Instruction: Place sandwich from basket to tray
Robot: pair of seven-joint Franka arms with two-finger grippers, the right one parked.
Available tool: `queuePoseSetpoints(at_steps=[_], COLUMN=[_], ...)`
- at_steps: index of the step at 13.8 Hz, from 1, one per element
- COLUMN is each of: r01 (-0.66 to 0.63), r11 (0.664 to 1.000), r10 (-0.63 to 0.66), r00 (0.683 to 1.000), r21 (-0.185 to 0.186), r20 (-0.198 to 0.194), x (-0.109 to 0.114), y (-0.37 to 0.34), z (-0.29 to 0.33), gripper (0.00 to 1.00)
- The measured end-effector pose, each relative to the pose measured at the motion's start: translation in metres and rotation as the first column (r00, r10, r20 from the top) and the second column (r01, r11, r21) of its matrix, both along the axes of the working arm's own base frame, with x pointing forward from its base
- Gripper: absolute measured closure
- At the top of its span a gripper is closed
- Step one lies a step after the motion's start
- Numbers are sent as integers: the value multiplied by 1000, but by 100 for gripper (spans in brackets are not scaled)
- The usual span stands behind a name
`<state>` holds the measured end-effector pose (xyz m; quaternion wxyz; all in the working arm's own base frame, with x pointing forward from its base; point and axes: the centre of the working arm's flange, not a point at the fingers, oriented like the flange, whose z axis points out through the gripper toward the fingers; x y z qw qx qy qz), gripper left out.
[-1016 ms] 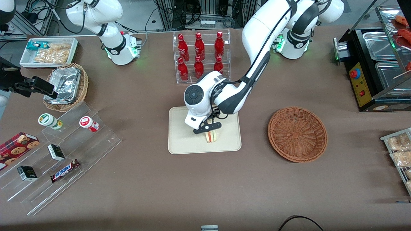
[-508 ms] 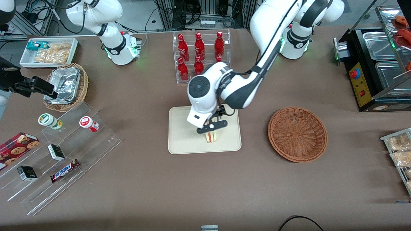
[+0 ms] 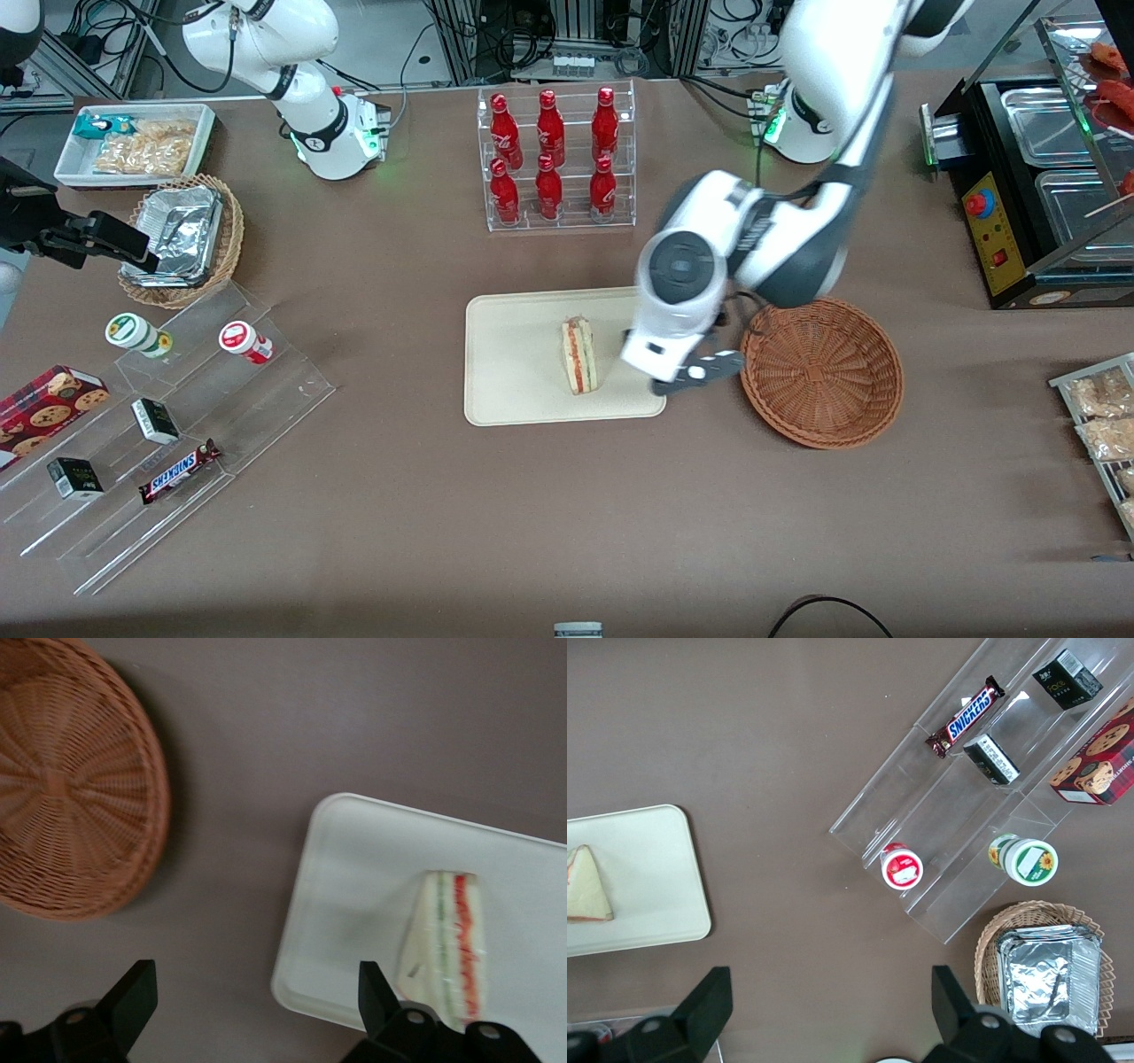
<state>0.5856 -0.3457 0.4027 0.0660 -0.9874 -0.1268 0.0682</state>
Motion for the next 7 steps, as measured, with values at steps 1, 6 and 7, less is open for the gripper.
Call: queuePoseSetpoints(at_steps=[1, 6, 7], r01=[15, 91, 106], r11=[1000, 995, 994], r10=[-15, -93, -108], r00=[1000, 994, 992], r21=[-4, -30, -33], r20=[-9, -52, -63], x=[4, 3, 1], y=[26, 141, 154], z=[6, 45, 53], gripper=[0, 0, 0])
